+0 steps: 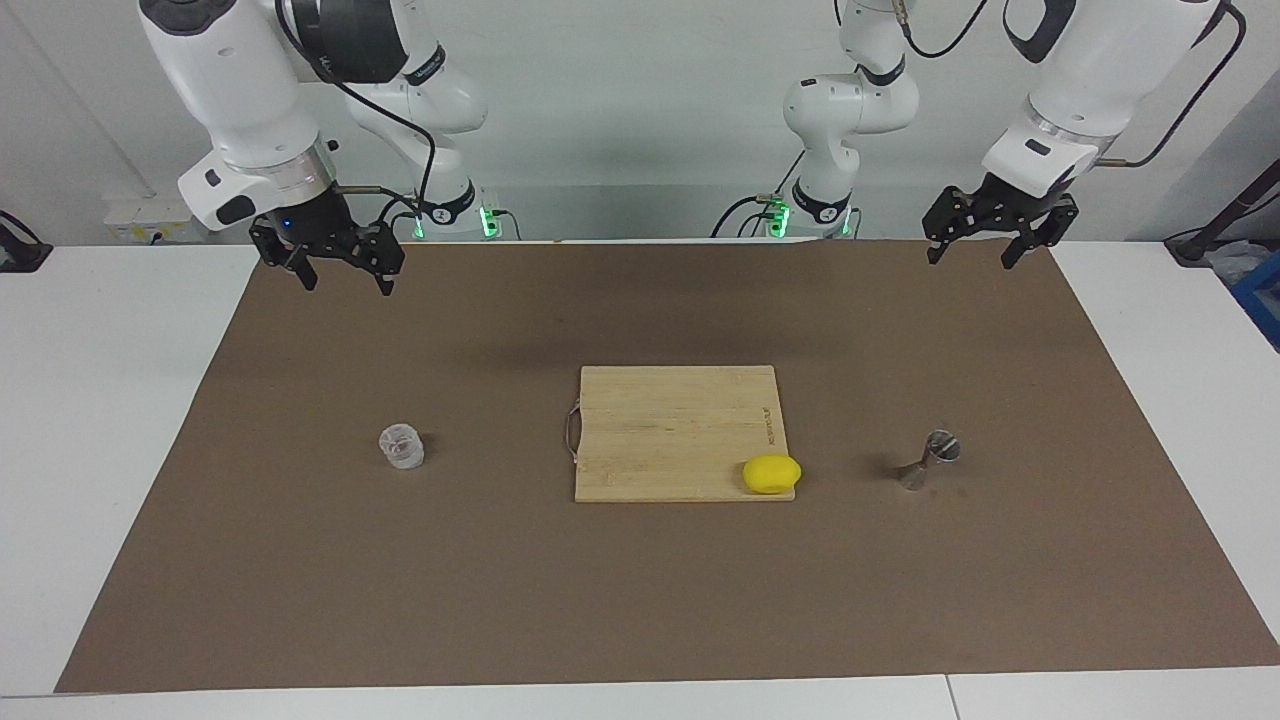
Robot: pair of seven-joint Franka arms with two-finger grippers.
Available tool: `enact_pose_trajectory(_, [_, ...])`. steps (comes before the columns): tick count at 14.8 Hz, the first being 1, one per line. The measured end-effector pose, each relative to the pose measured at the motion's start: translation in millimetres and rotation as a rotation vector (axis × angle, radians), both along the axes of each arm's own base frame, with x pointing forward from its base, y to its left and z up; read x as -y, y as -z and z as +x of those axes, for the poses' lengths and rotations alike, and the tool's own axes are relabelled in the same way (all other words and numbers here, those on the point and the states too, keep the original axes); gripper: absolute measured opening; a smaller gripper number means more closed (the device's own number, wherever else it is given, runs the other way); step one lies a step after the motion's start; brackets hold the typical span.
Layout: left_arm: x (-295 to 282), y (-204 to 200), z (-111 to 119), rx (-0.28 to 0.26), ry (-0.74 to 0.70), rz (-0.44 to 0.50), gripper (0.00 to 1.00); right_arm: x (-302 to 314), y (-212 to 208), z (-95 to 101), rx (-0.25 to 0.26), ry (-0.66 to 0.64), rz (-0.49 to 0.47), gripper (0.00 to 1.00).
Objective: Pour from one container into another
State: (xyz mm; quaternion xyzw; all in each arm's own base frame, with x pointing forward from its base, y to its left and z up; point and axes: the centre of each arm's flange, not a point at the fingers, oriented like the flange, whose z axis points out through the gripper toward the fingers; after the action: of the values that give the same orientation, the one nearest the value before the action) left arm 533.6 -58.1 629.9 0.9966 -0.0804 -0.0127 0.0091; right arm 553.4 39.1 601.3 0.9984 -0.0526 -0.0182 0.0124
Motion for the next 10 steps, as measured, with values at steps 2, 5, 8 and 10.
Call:
enact_pose_trajectory(2, [1.4,0.1,-0.2,-0.001,0.002,0.000,1.00,0.0,0.0,0.0,0.000,0.000,0.000,1.00])
enact_pose_trajectory(5, [1.2,0.2,-0.4,-0.002,0.002,0.000,1.00,0.0,0.0,0.0,0.000,0.000,0.000,1.00])
enact_pose_trajectory(8, [1.1,0.1,-0.2,-0.001,0.002,0.000,1.00,0.0,0.0,0.0,0.000,0.000,0.000,1.00])
enact_pose_trajectory(10, [1.6,1.5,0.0,-0.001,0.003,0.000,1.00,0.0,0.0,0.0,0.000,0.000,0.000,1.00])
